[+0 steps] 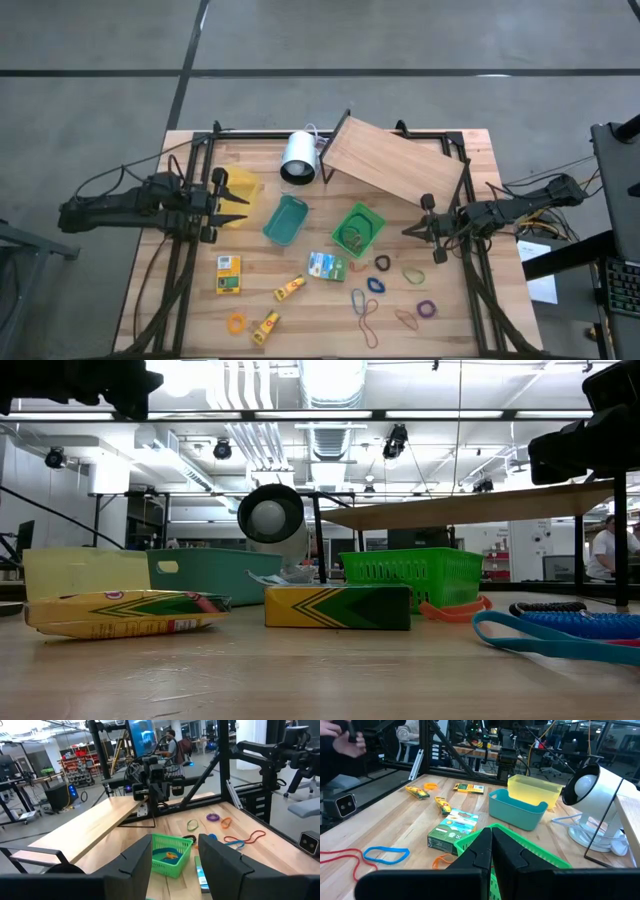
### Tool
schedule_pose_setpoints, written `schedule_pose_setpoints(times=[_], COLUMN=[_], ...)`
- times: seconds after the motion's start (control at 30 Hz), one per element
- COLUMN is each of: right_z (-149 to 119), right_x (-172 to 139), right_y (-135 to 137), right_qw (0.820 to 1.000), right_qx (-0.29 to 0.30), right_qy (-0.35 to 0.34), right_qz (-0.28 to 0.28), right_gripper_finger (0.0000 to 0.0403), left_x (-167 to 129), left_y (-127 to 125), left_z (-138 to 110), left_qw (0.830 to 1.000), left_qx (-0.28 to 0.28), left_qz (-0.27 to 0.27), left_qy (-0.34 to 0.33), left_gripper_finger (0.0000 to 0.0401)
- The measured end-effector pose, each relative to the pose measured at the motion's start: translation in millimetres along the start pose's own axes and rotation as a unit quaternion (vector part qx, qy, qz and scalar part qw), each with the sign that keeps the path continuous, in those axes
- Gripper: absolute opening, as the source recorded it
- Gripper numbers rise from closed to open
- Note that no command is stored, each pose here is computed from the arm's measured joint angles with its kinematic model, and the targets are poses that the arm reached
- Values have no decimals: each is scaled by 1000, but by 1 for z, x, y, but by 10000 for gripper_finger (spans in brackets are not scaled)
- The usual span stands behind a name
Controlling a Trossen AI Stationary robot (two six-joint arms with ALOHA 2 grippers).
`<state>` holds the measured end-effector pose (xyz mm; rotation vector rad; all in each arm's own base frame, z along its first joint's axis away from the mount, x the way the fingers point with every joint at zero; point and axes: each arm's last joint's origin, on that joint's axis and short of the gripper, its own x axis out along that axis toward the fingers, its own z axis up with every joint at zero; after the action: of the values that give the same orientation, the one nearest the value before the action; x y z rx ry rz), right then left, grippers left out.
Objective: Pick & Place Office Desk Supplies
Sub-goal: Put the top left orange rubber band into the green bin
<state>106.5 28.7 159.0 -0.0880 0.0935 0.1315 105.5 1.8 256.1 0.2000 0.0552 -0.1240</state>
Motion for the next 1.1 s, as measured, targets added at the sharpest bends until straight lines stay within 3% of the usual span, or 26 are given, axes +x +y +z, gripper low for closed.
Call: schedule_pose_setpoints(times=[1.1], right_z=[0], right_x=[0], right_y=[0], right_qw=[1000], right_qx=[0], right_qy=[0], right_qz=[0], right_gripper_finger=[8], left_x=[0], left_y=[-1], left_z=[-5], left_qw=[1000], left_qx=[-5], left_qz=[-5], left_qy=[24], left_gripper_finger=[164])
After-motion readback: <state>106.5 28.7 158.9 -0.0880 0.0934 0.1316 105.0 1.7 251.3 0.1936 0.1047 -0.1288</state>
